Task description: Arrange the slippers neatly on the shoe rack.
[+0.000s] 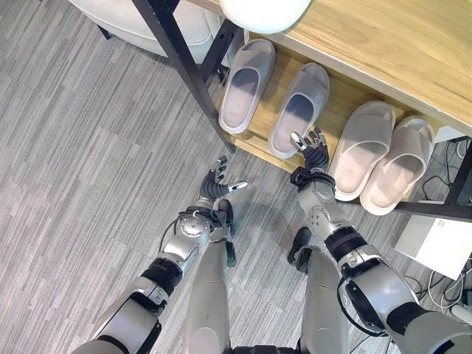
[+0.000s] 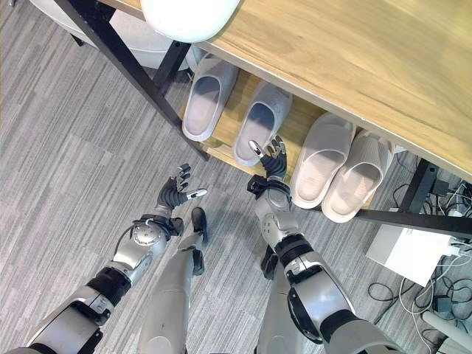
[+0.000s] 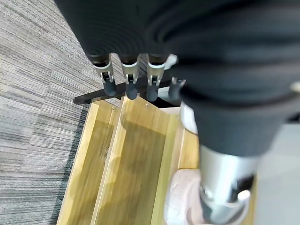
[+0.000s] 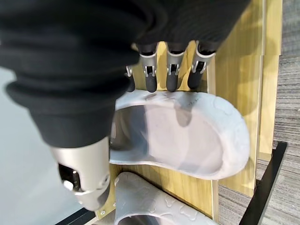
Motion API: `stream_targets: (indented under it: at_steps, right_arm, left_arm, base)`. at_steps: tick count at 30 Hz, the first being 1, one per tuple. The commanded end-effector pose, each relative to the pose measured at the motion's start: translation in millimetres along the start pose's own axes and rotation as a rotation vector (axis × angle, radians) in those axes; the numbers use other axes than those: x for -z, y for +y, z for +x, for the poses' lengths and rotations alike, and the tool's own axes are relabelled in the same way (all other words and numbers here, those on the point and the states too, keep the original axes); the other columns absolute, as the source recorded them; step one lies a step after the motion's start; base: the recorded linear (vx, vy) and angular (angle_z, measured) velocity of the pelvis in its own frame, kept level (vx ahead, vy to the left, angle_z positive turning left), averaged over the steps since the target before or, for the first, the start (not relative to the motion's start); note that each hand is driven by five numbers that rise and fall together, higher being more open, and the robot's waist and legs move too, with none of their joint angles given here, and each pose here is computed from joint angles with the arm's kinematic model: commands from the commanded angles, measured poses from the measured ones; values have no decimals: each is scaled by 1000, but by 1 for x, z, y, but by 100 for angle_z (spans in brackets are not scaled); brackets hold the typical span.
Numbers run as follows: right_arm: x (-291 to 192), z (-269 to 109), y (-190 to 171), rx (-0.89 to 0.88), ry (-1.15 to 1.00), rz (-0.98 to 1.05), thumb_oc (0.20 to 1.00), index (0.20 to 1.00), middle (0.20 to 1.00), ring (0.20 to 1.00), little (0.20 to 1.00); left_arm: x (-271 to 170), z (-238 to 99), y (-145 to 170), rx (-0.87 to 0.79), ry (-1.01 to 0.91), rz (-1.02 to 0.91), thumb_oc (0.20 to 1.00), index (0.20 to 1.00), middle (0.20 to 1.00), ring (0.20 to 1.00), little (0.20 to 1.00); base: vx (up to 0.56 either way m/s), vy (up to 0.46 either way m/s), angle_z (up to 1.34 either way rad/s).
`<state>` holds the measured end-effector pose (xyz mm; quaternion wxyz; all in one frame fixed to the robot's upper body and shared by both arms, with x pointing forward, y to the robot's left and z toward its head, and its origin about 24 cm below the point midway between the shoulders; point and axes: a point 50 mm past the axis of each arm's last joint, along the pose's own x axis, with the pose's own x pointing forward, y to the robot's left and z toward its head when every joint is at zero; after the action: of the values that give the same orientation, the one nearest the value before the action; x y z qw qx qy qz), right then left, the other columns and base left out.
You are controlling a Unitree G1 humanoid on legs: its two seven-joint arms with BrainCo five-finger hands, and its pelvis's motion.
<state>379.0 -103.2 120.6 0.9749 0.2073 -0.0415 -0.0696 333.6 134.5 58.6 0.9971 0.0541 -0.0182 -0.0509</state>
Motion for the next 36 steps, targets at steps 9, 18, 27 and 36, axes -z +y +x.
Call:
stream_targets:
  at_steps: [9,18,27,36]
  right_arm:
    - [-59,13,55,-245,-185,-116,1000,1000,1000,1000,1000]
    - [-18,-3,23,-239,-88,-258,1000,1000,1000,1000,1000]
    - [55,-65,-51,-296,130,-456,1000,1000,1000,1000,1000]
    - [74,-132,-126,-317,278,-654,1000,1000,1000,1000,1000]
  left_arm:
    - [-15,4,-16,100,-78,47,1000,1000,1000,1000,1000]
    - [6,-6,-5,67,-2,47,1000,1000,1000,1000,1000]
    - [53,-44,12,90,162,95,1000,1000,1000,1000,1000]
    - [63,-67,5,193,180,94,1000,1000,1000,1000,1000]
  base:
    - [1,0,0]
    - [-12,-19,-2]
    - [79,-51,-13]
    - [97,-25,-12]
